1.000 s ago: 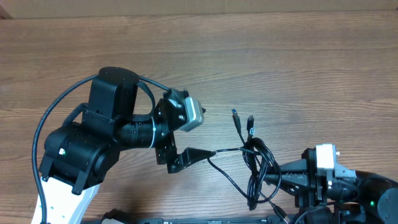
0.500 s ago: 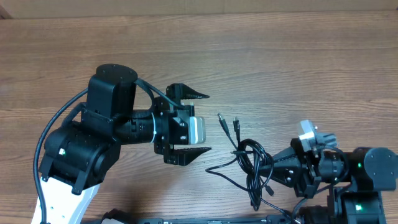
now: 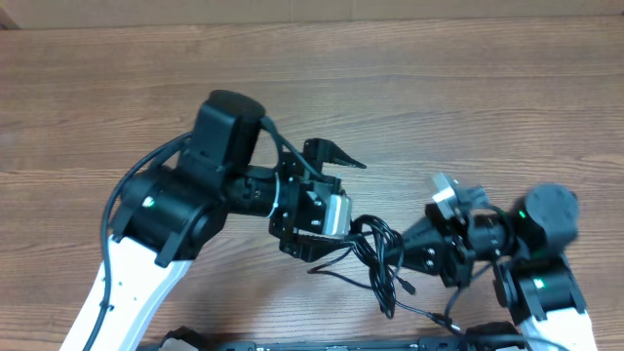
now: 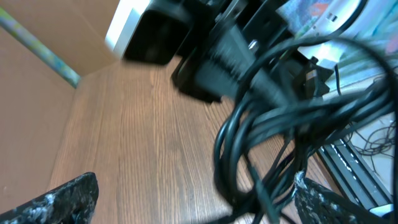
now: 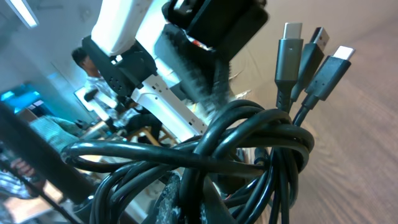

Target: Untangle cables

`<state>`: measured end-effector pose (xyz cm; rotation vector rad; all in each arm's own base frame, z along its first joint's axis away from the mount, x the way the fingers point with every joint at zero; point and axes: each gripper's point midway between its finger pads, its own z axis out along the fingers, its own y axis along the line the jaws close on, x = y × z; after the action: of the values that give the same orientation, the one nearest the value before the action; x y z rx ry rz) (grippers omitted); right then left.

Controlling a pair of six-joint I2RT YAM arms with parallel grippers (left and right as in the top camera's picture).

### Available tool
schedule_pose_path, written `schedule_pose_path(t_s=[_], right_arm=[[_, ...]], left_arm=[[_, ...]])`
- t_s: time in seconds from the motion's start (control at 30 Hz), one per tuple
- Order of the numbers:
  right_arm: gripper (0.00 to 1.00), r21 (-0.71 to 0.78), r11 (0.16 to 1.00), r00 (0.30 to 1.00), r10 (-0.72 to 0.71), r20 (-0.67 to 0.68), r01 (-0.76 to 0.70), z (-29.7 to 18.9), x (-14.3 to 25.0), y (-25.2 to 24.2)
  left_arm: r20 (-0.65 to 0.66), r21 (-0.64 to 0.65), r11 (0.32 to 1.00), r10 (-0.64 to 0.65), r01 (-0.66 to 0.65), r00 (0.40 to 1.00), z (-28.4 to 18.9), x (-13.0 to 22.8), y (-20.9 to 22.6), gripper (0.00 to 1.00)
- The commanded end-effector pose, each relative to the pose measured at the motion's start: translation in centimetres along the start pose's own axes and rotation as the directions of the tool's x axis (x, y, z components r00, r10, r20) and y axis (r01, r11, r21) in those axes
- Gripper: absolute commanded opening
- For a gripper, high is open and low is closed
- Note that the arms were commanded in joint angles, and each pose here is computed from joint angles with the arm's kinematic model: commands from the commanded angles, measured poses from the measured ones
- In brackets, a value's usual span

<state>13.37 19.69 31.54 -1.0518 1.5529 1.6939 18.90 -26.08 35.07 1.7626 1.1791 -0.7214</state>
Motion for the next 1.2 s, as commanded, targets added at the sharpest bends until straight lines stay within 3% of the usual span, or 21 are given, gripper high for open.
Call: schedule_pose_path(t_s=[0.0,0.1,0.2,0.27,0.4,0.57,1.07,1.17], right_arm=[[0.04,-0.058,0.998,0.999,0.02,-0.033,-0.022,0.7,0.4,-0.7],[0.04,-0.101,0.994,0.997,0.041,-0.063,-0.047,1.7,0.9,-1.4],[0.04,-0.164,0.986,0.996,-0.022,-0.091,0.007,2.9,1.1,-1.0],[0.04,-0.196,0.98,0.993,-0.064,-0.1,0.043,3.5,1.2,-0.4],[0.04,-0.243,0.966,0.987,-0.122,-0.109,0.092,4.2,1.4,0.6],[0.04,-0.244,0.965,0.986,-0.122,-0.11,0.092,4.3,1.4,0.6],[0.04,-0.227,0.965,0.984,-0.155,-0.091,0.131,4.4,1.0,0.4],[0.04,-0.225,0.964,0.982,-0.168,-0.087,0.145,4.4,0.8,0.5]], left_arm=[[0.033,0.016,0.995,0.094,-0.095,0.995,0.0,-0.7,-0.4,1.0],[0.029,0.017,0.995,0.097,-0.098,0.995,0.1,-0.6,-0.3,0.99],[-0.016,0.035,0.998,0.056,-0.056,0.998,0.3,0.5,-0.7,0.83],[-0.058,0.045,0.999,0.026,-0.024,0.998,0.5,1.5,-0.8,0.79],[-0.114,0.054,0.998,-0.007,0.013,0.993,0.6,2.8,-1.1,0.6],[-0.113,0.056,0.998,-0.005,0.011,0.994,0.6,2.8,-1.1,0.5],[-0.119,0.167,0.984,-0.046,0.066,0.992,0.2,3.1,-4.2,0.5],[-0.069,0.213,0.976,-0.024,0.038,0.997,0.1,2.4,-5.3,0.51]])
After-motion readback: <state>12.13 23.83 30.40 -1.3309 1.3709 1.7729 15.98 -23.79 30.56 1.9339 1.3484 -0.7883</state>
